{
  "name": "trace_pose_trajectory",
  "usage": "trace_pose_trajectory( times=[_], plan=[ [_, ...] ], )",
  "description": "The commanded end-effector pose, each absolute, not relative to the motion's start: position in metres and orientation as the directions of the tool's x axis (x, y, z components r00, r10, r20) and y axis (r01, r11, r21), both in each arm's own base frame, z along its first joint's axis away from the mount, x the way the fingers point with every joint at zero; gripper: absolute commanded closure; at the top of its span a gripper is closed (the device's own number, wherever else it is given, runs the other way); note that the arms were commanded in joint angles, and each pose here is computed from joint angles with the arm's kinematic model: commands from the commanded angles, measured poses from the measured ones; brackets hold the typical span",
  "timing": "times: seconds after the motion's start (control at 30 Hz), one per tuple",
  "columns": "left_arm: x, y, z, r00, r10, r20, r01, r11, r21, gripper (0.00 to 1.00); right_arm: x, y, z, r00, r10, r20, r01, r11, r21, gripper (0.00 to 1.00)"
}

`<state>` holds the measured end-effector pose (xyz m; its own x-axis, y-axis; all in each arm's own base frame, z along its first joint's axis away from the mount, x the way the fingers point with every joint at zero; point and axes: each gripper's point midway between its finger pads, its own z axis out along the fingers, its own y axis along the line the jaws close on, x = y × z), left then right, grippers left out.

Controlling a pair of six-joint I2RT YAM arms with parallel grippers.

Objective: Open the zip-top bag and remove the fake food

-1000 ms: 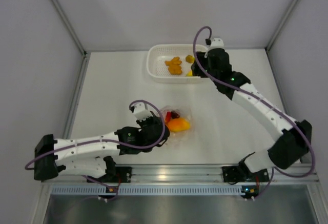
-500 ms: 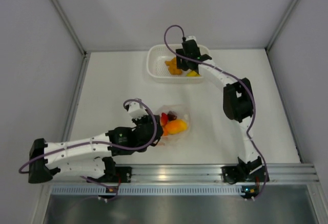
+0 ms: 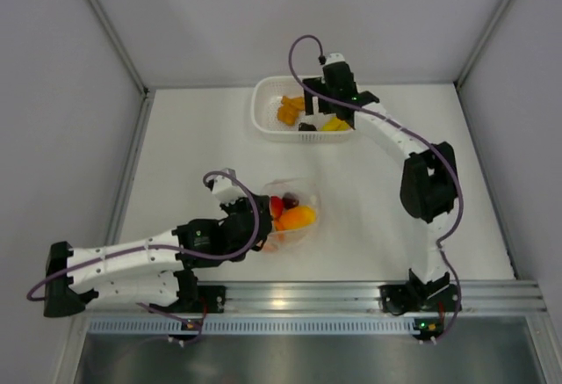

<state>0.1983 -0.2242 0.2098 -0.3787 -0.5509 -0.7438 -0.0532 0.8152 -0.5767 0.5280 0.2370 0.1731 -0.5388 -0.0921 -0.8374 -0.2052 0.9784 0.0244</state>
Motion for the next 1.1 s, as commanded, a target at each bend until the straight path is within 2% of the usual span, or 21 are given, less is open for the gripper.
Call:
trace_pose_trajectory(
  times=[0.0,0.03,0.1,0.13,0.2,0.23,0.3,0.33,0.5,0.73,0.8,0.87,1.07],
  plan=[
    [0.204,-0.224,0.222,-0.339,-0.577,-0.743,-0.058,0.801,-0.595,1.00,0.509,0.241,0.264,-0.414,0.002,-0.910,-0.319,0.936,0.148,0.00],
    [0.205,-0.224,0.223,-0.335,-0.578,-0.744,-0.059,0.801,-0.595,1.00,0.497,0.241,0.285,-0.397,0.027,-0.917,-0.349,0.920,0.178,0.03],
    [0.205,-0.225,0.227,-0.329,-0.581,-0.744,-0.058,0.799,-0.598,1.00,0.475,0.242,0.282,-0.426,0.041,-0.904,-0.383,0.897,0.221,0.11],
    [0.207,-0.225,0.229,-0.320,-0.583,-0.747,-0.061,0.800,-0.597,1.00,0.457,0.242,0.306,-0.407,0.067,-0.911,-0.417,0.873,0.251,0.13],
    [0.208,-0.225,0.232,-0.313,-0.584,-0.749,-0.061,0.799,-0.598,1.00,0.432,0.242,0.301,-0.446,0.086,-0.891,-0.441,0.845,0.303,0.22],
    [0.208,-0.226,0.235,-0.309,-0.592,-0.744,-0.062,0.793,-0.606,1.00,0.412,0.243,0.319,-0.439,0.100,-0.893,-0.477,0.816,0.326,0.22],
    [0.209,-0.227,0.238,-0.306,-0.590,-0.747,-0.061,0.795,-0.603,1.00,0.385,0.242,0.311,-0.492,0.081,-0.867,-0.493,0.795,0.354,0.26],
    [0.209,-0.228,0.242,-0.303,-0.596,-0.744,-0.060,0.791,-0.609,1.00,0.368,0.242,0.327,-0.476,0.086,-0.875,-0.526,0.770,0.362,0.27],
    [0.211,-0.229,0.249,-0.291,-0.599,-0.746,-0.058,0.790,-0.611,1.00,0.302,0.239,0.333,-0.479,0.043,-0.877,-0.597,0.716,0.362,0.34],
    [0.214,-0.235,0.263,-0.277,-0.610,-0.742,-0.053,0.781,-0.622,1.00,0.242,0.236,0.321,-0.527,0.043,-0.849,-0.595,0.695,0.404,0.43],
    [0.215,-0.239,0.268,-0.278,-0.612,-0.740,-0.049,0.778,-0.626,1.00,0.227,0.246,0.323,-0.525,0.060,-0.849,-0.604,0.677,0.422,0.51],
    [0.216,-0.242,0.272,-0.277,-0.622,-0.733,-0.050,0.771,-0.635,1.00,0.210,0.263,0.318,-0.551,0.056,-0.833,-0.617,0.645,0.451,0.52],
    [0.217,-0.250,0.271,-0.285,-0.658,-0.697,-0.066,0.739,-0.671,1.00,0.192,0.286,0.292,-0.596,0.085,-0.798,-0.545,0.688,0.480,0.52]
  ],
)
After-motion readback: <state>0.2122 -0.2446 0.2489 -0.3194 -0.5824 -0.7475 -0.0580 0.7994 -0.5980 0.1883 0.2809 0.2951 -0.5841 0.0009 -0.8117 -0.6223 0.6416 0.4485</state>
